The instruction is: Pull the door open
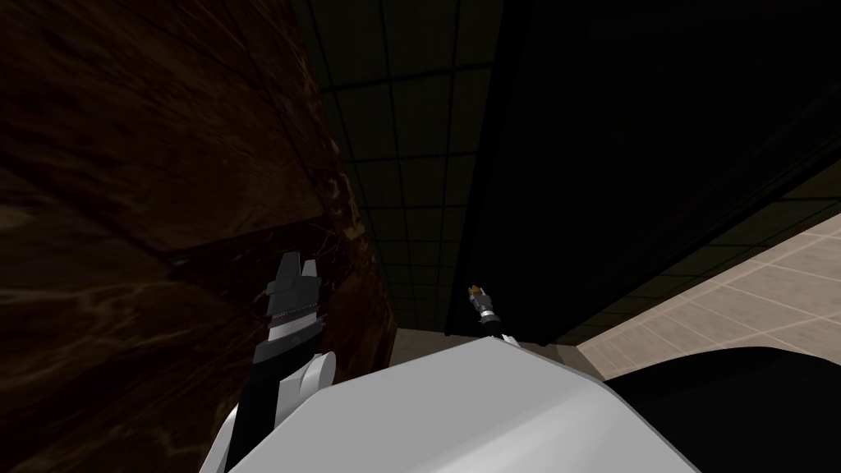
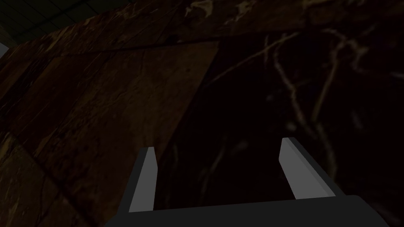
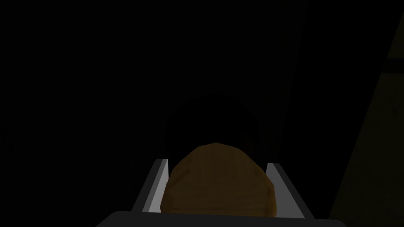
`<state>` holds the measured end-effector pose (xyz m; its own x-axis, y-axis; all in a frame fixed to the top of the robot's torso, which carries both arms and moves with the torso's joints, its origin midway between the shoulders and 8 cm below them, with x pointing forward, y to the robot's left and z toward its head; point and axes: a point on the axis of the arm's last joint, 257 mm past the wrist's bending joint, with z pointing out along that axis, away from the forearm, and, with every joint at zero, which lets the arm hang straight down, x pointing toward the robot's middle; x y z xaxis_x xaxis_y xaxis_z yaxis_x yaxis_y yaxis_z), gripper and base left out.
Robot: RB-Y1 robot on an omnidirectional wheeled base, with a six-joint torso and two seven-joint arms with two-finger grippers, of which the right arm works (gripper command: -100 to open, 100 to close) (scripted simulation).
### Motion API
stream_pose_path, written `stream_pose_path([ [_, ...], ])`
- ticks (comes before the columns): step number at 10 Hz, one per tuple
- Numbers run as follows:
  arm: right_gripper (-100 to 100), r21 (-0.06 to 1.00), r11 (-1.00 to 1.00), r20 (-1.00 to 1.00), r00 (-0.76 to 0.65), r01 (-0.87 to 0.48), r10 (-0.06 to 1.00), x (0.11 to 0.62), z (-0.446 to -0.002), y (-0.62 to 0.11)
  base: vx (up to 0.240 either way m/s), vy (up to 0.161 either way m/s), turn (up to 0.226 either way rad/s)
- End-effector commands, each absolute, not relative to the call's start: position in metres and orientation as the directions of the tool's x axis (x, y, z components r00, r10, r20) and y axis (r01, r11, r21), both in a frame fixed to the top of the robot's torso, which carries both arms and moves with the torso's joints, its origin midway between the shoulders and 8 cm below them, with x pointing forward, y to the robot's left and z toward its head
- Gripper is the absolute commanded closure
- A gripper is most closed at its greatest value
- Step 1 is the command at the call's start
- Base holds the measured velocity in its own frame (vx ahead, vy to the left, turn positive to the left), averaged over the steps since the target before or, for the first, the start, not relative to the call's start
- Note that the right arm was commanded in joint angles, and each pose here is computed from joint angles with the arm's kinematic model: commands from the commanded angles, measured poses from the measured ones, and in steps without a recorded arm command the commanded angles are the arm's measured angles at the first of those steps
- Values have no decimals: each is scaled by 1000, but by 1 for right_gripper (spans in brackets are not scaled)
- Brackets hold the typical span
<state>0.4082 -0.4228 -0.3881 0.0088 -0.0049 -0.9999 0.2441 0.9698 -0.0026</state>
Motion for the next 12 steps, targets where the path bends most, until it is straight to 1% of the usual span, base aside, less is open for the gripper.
stream_pose_path([
  [1,100,-9,967,-1000,2,256,-10,404,-389,-430,-5,8,-8],
  [4,100,-9,967,-1000,2,256,-10,404,-389,-430,0,0,0],
  [5,100,38,969,-999,24,245,33,409,-386,-425,-15,-7,20],
  [7,100,70,967,-997,36,245,63,410,-385,-425,-18,-5,23],
  [12,100,204,949,-978,85,239,189,414,-379,-428,-28,-5,36],
])
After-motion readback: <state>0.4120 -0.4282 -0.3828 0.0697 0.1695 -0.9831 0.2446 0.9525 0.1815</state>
